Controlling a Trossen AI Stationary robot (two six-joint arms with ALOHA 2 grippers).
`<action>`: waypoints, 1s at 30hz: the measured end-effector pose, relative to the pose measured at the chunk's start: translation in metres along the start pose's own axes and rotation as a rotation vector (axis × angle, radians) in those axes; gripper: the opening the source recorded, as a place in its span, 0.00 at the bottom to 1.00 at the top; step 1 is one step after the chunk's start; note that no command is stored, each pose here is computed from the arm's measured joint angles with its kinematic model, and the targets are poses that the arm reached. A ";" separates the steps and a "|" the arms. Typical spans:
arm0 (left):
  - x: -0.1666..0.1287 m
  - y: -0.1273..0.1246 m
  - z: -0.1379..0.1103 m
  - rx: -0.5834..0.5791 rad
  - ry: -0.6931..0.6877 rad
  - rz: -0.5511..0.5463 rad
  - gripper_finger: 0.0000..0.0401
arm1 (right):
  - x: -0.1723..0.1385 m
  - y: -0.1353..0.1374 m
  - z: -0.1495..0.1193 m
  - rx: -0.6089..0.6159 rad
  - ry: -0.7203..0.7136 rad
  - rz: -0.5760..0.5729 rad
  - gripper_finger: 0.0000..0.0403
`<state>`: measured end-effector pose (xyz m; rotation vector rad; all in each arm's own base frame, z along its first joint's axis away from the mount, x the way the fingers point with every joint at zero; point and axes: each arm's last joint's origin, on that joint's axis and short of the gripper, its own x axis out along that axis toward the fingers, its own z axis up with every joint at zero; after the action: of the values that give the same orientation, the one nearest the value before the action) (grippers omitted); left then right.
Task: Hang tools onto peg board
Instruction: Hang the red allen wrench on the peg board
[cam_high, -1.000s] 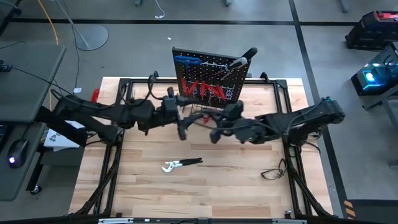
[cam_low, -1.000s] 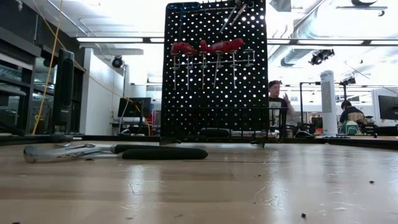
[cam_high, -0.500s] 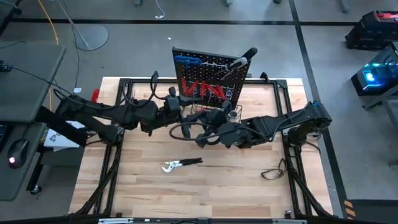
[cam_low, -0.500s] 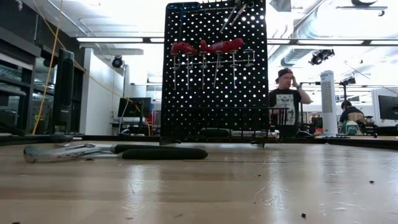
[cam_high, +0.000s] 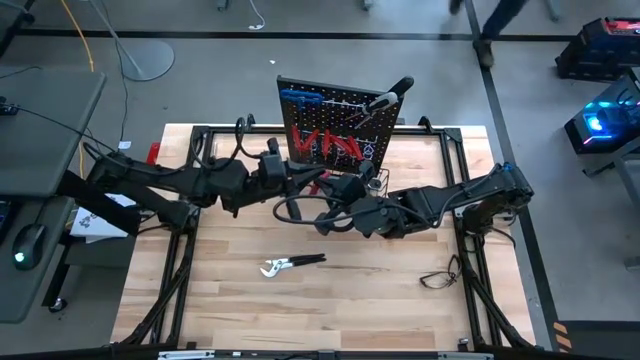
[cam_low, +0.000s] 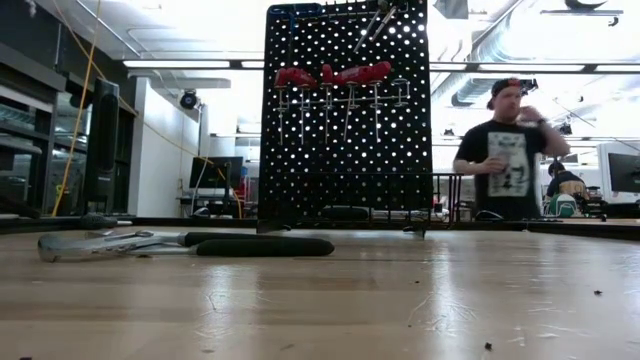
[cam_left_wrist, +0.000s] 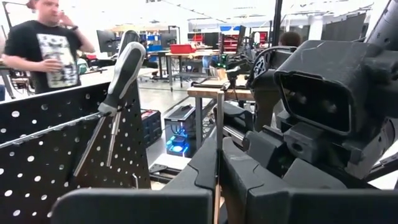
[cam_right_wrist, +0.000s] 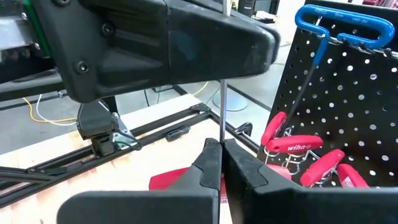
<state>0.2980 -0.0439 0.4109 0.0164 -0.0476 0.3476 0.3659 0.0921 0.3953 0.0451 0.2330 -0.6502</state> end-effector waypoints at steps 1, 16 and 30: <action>0.000 0.000 0.000 0.001 0.002 0.001 0.00 | 0.000 0.000 0.000 0.000 0.000 0.002 0.00; 0.000 0.015 0.002 0.015 0.022 0.054 0.00 | -0.011 0.000 0.002 -0.010 -0.001 0.009 0.44; -0.056 0.050 0.061 -0.323 -0.242 -0.056 0.00 | -0.025 -0.016 0.000 0.130 0.125 0.087 0.58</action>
<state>0.2258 -0.0171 0.4696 -0.2603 -0.3416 0.2778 0.3374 0.0940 0.4016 0.2200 0.3070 -0.5762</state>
